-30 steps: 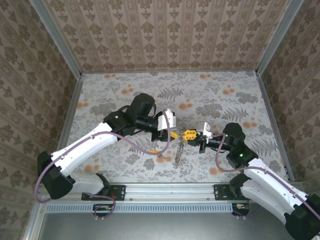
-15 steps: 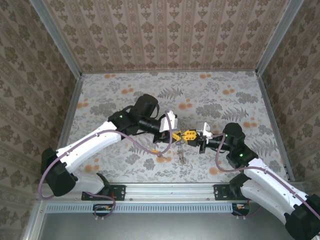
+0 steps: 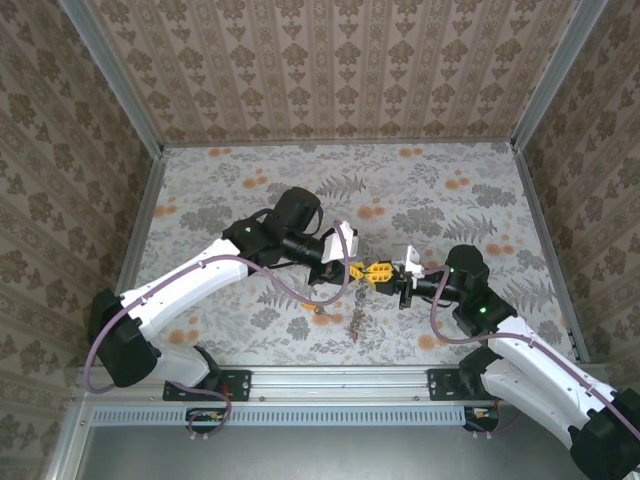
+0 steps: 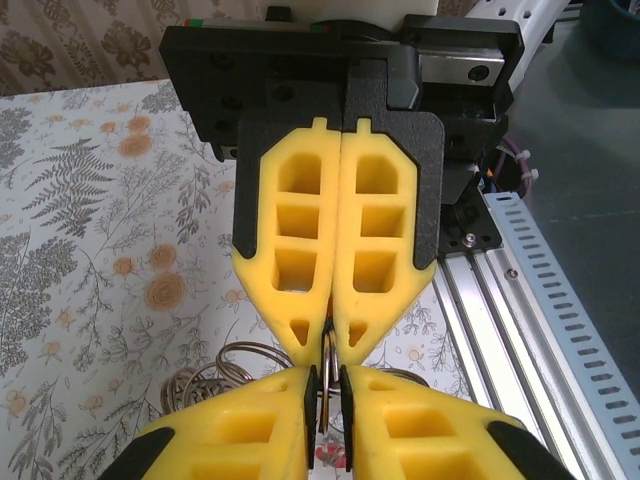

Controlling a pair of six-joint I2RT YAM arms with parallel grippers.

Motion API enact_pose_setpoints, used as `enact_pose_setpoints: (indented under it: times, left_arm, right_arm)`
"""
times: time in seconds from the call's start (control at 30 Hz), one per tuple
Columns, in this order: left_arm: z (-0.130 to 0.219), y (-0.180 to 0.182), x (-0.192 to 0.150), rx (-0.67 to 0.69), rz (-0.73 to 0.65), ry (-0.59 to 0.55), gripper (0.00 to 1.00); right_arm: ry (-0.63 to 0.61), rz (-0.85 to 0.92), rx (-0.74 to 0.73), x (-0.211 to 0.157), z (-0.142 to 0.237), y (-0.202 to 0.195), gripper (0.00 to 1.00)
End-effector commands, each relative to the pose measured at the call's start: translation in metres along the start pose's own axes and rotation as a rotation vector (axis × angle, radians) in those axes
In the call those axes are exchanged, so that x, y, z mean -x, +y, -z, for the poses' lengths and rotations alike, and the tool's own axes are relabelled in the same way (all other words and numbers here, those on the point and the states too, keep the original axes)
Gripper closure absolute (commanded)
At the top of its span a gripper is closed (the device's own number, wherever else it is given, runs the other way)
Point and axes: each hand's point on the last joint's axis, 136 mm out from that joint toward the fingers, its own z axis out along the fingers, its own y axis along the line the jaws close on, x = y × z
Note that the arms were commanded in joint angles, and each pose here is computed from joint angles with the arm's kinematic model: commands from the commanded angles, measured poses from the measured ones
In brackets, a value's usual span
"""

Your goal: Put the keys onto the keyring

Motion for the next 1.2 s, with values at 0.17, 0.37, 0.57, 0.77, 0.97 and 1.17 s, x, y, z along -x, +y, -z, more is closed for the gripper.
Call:
enact_pose_setpoints:
  times: [0.17,0.37,0.57,0.77,0.97,1.17]
  left_arm:
    - [0.002,-0.016,0.001,-0.051,-0.025,-0.019,0.83]
    - [0.009,-0.020,0.003,-0.059,-0.032,-0.034,0.80]
    - [0.010,-0.017,0.007,-0.042,-0.043,-0.055,0.84]
    - [0.006,-0.014,0.006,-0.061,-0.038,-0.043,0.98]
    - [0.010,-0.013,0.000,-0.013,-0.040,-0.030,0.76]
    - [0.011,-0.012,-0.002,0.010,-0.036,-0.030,0.76]
  right_arm:
    - [-0.111,0.093,-0.016,0.038,0.003,-0.001,1.00]
    - [-0.108,0.090,-0.013,0.037,0.003,-0.001,1.00]
    - [-0.108,0.079,-0.002,0.037,0.003,0.001,1.00]
    - [-0.122,0.081,-0.007,0.040,0.002,-0.001,1.00]
    - [-0.124,0.084,-0.007,0.042,0.003,-0.001,1.00]
    - [-0.125,0.080,0.005,0.043,0.001,0.000,1.00]
